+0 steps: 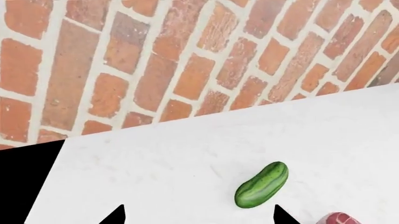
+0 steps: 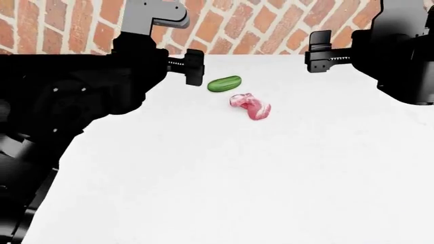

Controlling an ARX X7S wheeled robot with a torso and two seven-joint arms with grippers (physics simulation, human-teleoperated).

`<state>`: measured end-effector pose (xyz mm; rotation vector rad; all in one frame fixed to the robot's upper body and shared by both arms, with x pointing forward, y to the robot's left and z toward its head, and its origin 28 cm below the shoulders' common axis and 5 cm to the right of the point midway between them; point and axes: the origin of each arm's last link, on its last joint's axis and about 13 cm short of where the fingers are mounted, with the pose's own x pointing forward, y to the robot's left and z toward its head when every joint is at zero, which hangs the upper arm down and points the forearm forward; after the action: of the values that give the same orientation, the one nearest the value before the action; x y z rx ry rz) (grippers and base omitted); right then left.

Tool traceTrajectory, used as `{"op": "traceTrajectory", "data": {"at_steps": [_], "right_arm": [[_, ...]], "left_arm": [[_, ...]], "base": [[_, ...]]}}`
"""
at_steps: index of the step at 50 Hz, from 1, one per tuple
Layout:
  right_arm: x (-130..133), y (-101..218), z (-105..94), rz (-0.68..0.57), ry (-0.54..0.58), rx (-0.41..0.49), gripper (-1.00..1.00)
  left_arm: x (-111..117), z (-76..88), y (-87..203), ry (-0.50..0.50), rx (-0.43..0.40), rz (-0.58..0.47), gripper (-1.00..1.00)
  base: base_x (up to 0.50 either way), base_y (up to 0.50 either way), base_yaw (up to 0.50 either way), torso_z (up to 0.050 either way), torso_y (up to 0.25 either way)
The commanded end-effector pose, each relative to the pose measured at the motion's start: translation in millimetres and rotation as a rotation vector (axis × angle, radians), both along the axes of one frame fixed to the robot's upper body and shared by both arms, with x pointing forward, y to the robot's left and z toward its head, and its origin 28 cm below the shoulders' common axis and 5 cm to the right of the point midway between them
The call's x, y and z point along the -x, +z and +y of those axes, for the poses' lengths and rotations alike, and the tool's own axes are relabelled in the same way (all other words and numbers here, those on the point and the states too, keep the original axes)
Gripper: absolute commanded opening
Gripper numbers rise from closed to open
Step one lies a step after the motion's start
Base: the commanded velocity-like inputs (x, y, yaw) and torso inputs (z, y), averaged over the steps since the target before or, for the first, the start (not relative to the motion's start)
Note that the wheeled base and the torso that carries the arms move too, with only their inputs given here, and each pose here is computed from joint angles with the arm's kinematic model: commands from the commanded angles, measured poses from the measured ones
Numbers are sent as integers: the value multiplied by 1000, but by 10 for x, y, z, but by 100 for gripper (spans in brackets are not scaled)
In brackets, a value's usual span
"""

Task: Place both pans onto different burners. Then place the pickle and the lamb chop on different pans.

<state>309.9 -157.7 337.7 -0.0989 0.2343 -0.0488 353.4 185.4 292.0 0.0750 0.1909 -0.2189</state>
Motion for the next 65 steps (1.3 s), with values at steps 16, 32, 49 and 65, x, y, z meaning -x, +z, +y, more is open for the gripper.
{"op": "traceTrajectory", "data": {"at_steps": [16,32,49,65], "right_arm": [[-276,-278,80,36,23,7,100],[-811,-288,464,116,77,69,100],[-1030,-369,542,240,191,29,100],[-926,-350,477,303,369,54,100]], "left_arm": [[-481,-209,-163,-53,-17,54,100],[-594,-76,-219,-43,6,-46,100],[-507,101,-328,-37,38,-159,100],[-497,78,-291,-24,18,-158,100]], "base": [[0,0,0,0,0],[0,0,0,0,0],[0,0,0,0,0],[0,0,0,0,1]]}}
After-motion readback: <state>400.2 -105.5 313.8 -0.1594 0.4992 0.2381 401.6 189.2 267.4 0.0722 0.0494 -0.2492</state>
